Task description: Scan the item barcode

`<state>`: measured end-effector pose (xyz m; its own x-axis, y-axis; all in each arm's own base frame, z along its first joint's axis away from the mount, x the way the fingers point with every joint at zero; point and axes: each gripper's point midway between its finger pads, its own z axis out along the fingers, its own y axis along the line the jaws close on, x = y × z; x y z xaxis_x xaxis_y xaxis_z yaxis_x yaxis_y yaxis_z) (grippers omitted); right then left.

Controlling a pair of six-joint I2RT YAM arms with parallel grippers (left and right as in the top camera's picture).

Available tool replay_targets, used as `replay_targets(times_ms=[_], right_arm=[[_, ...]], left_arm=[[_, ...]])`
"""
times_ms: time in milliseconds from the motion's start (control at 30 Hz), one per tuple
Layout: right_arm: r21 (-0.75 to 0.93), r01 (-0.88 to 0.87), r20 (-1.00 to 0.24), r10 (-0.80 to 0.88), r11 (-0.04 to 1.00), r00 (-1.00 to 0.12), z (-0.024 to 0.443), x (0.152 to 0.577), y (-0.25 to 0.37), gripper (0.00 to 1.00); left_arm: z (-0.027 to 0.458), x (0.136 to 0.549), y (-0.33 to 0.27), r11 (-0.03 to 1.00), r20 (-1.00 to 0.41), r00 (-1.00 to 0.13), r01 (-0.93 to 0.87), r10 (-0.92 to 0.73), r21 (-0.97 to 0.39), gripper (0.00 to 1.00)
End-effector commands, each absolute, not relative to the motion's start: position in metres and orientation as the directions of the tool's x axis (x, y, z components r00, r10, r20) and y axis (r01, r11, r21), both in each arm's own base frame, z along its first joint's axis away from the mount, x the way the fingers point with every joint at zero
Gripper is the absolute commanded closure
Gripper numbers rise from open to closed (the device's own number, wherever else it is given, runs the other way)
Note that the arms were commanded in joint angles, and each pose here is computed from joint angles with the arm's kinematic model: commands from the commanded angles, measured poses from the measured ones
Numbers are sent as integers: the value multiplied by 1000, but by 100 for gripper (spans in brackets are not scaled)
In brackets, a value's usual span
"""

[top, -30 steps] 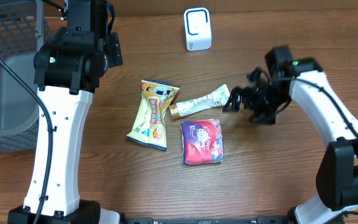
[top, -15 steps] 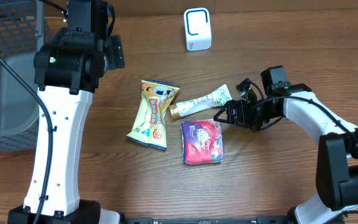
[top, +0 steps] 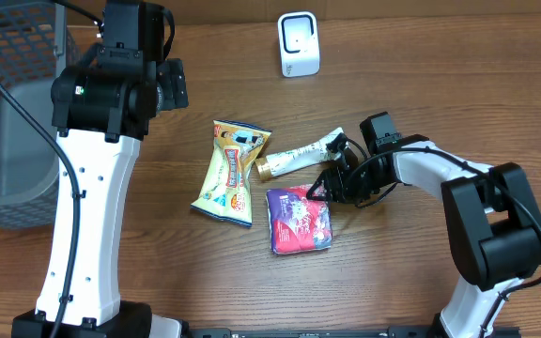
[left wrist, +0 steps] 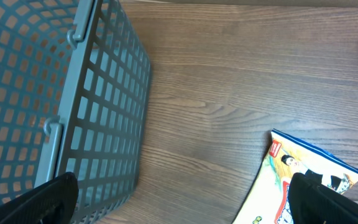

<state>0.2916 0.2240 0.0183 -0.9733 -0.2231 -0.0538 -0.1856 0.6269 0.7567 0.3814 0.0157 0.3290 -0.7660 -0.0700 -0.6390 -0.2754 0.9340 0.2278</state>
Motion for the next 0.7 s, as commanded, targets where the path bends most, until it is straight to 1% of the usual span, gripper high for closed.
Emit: replay_targets(times_ms=[0, 33, 100, 233, 333, 400, 433, 500, 533, 567, 667], right_arm=[[741, -207, -60, -244, 639, -968, 7, 290, 219, 71], [741, -208, -62, -244, 638, -968, 8, 290, 219, 87], [741, -213, -68, -244, 637, -967, 9, 292, 220, 96], [740, -223, -81, -246, 634, -966, 18, 295, 221, 96], [734, -267, -123, -264, 625, -957, 42, 302, 222, 96], [687, -297, -149, -271, 663, -951, 59, 309, 217, 96], [589, -316, -169, -269, 744, -948, 73, 320, 202, 96], [407, -336, -205, -273, 850, -940, 88, 334, 177, 96], [312, -329, -224, -268, 891, -937, 95, 342, 164, 96], [177, -287, -250, -239, 941, -938, 105, 353, 143, 96], [-64, -187, -302, -198, 980, -933, 130, 367, 105, 96]], left_arm=[[333, 377, 20, 926, -649, -756, -304, -91, 224, 0], [333, 377, 20, 925, -649, -756, -306, -90, 227, 0], [333, 377, 21, 924, -648, -756, -307, -90, 230, 0], [333, 377, 21, 924, -649, -756, -307, -90, 229, 0], [333, 377, 21, 924, -649, -756, -307, -90, 230, 0], [333, 377, 21, 924, -649, -756, -307, -90, 230, 0], [333, 377, 21, 924, -649, -755, -307, -90, 229, 0], [333, 378, 21, 924, -651, -753, -308, -91, 227, 0], [334, 378, 21, 924, -654, -751, -309, -91, 226, 0], [334, 379, 20, 924, -657, -748, -310, -91, 224, 0], [336, 381, 20, 925, -665, -741, -312, -92, 219, 0]])
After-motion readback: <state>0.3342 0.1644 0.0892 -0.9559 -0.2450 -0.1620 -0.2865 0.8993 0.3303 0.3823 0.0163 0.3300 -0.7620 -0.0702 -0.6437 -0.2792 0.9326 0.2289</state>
